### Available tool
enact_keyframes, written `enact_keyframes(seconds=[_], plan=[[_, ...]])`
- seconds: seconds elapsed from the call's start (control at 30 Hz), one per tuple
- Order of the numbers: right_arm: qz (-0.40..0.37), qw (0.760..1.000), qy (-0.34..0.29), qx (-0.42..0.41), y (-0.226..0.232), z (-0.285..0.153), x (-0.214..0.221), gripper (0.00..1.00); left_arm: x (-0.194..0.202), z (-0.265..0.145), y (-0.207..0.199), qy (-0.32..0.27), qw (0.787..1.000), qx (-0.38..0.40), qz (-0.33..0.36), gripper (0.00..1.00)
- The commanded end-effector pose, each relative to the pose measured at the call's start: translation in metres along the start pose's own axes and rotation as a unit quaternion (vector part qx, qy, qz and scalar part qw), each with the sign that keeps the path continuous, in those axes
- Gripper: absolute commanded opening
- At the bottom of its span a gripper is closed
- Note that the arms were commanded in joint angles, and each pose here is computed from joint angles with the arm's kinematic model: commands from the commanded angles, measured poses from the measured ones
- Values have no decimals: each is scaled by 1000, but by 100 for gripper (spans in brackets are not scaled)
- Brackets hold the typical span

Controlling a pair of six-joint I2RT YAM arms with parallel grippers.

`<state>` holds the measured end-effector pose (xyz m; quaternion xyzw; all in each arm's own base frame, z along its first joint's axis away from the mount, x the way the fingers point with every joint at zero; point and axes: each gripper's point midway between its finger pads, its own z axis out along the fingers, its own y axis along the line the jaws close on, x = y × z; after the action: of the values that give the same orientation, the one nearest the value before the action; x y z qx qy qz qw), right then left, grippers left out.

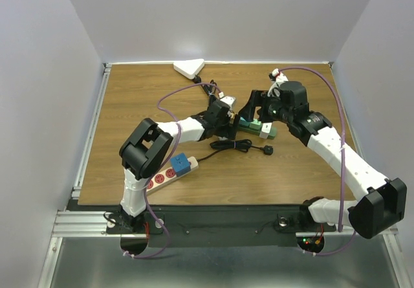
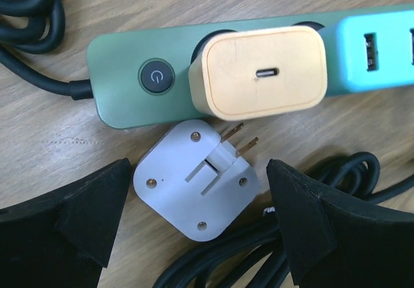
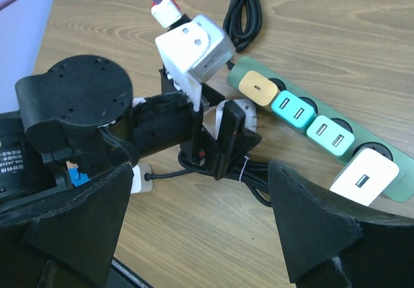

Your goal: Insert the plug

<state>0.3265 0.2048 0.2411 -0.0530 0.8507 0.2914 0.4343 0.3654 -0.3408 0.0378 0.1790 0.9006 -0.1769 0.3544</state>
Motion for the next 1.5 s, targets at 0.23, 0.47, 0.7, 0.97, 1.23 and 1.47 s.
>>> enact_keyframes(seconds=[0.23,0.47,0.7,0.97,1.23,1.47], plan=[[-5,1000,-13,-18,4,-5,-5,90,15,6,9,40,995,-76,53,99],[-1,1000,-16,-18,5,-6,-8,90,35,4,6,70,994,-64,62,67],[-2,999,-40,-15,7,-18,-20,90,47,-14,13,81,993,-68,48,21],[1,998,-52,-22,13,-24,-28,90,9,-36,5,39,998,-39,11,1],[2,998,-65,-2,6,-33,-27,90,-9,-42,-33,-7,998,58,13,57],[7,999,-49,9,-3,-28,-14,90,-30,-44,-50,-49,994,101,12,82]])
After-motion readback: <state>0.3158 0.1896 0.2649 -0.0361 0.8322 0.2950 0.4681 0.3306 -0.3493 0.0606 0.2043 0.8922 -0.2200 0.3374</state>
